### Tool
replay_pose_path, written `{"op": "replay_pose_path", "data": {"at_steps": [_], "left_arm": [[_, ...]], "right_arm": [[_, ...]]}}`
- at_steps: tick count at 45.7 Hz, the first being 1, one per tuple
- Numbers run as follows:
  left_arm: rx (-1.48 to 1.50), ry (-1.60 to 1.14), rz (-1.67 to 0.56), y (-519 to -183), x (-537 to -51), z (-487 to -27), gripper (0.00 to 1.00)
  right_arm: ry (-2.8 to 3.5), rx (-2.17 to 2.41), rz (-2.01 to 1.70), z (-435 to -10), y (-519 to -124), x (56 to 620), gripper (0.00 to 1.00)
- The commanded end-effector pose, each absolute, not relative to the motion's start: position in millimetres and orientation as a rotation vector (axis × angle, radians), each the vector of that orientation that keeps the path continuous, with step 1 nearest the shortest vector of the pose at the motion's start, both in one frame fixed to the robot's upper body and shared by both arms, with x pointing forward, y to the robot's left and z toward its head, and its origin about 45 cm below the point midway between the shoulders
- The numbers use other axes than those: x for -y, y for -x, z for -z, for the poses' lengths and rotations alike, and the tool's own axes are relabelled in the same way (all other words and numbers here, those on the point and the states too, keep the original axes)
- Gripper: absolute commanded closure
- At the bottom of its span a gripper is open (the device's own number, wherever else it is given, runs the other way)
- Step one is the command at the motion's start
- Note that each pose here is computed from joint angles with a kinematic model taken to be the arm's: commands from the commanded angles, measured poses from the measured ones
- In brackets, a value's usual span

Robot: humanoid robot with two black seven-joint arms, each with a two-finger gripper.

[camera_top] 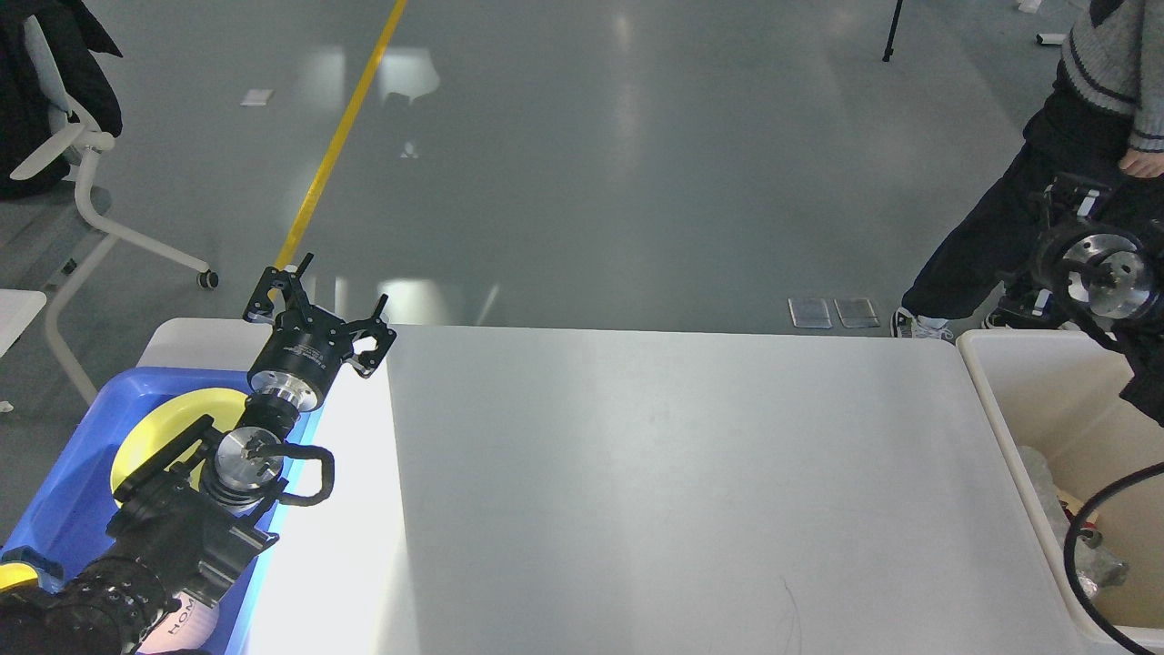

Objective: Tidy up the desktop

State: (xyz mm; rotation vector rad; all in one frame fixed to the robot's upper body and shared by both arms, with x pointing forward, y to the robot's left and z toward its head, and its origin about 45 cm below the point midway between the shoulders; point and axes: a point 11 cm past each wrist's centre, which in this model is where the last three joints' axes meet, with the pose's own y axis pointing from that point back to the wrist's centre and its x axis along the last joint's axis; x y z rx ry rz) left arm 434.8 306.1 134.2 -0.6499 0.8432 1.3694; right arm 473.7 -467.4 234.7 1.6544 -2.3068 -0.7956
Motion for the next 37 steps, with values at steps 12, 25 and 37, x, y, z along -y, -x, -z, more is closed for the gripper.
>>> {"op": "replay_pose_path", "data": {"at_steps": [12, 25, 37], "left_arm": [[-0.842, 0.649, -1.368, -435.1, -305.7, -134.6, 0.02], [-0.842, 0.649, -1.368, -435.1, -305.7, -134.6, 0.02], [-0.845, 0.651, -1.366, -435.2, -304.4, -134.3, 0.02]], "right_arm": [[-2.019, 2.114, 1.372, -170.7, -440.9, 366.3, 0.00], [-2.142, 2.536, 1.125, -160.0, -429.9, 376.6, 0.00], [-2.180, 2.544, 0.864, -128.8, -419.4, 339.5, 0.00]]}}
